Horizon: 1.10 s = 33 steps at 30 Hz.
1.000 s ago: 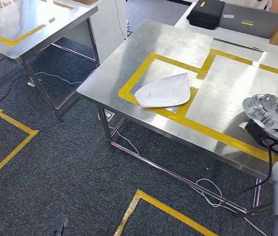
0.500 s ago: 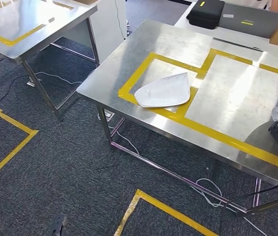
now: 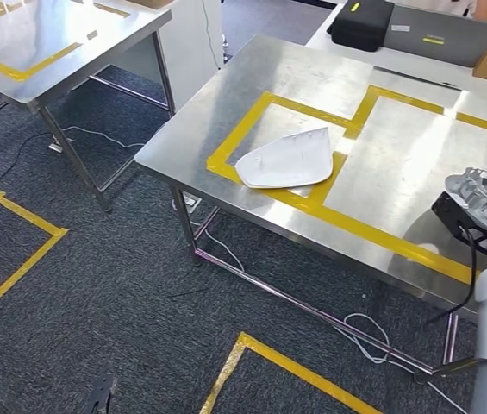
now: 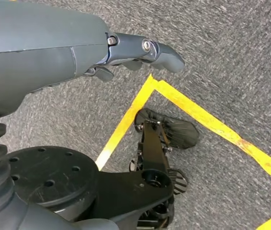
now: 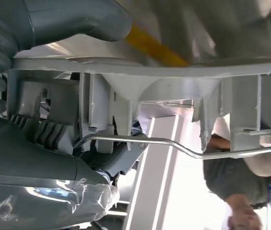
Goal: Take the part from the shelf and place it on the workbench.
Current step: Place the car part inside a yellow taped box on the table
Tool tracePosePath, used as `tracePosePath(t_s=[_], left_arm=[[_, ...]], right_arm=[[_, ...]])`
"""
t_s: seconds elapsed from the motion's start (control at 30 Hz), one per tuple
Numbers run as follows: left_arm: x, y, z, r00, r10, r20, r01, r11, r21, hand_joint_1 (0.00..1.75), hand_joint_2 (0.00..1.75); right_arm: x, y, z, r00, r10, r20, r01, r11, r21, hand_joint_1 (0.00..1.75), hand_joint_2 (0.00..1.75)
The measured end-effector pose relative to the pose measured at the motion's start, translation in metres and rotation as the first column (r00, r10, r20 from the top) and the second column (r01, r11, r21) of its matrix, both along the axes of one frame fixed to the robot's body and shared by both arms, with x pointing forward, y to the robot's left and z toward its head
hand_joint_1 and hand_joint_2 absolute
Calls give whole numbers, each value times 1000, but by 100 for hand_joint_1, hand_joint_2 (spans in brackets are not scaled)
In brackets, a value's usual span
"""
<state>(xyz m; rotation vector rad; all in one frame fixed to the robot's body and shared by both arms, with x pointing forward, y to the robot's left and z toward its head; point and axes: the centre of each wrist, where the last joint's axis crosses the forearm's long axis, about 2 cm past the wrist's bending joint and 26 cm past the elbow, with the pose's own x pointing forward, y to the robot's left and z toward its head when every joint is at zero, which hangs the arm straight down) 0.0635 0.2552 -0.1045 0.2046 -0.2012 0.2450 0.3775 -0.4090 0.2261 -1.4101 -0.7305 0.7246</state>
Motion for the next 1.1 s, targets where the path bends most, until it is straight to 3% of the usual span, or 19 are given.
tracePosePath(t_s=[0.27,0.57,1.07,1.1], left_arm=[[0,0,0,1000,11,-6,-11,1000,-10,0,175],[0,-2,-1,1000,-10,19,12,998,-56,0,175],[-2,-10,-1,998,-55,-27,52,991,-123,0,175],[-2,-10,-1,998,-56,-27,52,991,-126,0,175]], right_arm=[[38,58,15,990,142,-1,-142,990,-5,175,175],[60,102,23,966,258,-30,-259,966,-25,175,175],[70,122,16,950,301,-85,-304,952,-33,175,175],[71,123,16,950,301,-88,-304,952,-33,131,131]])
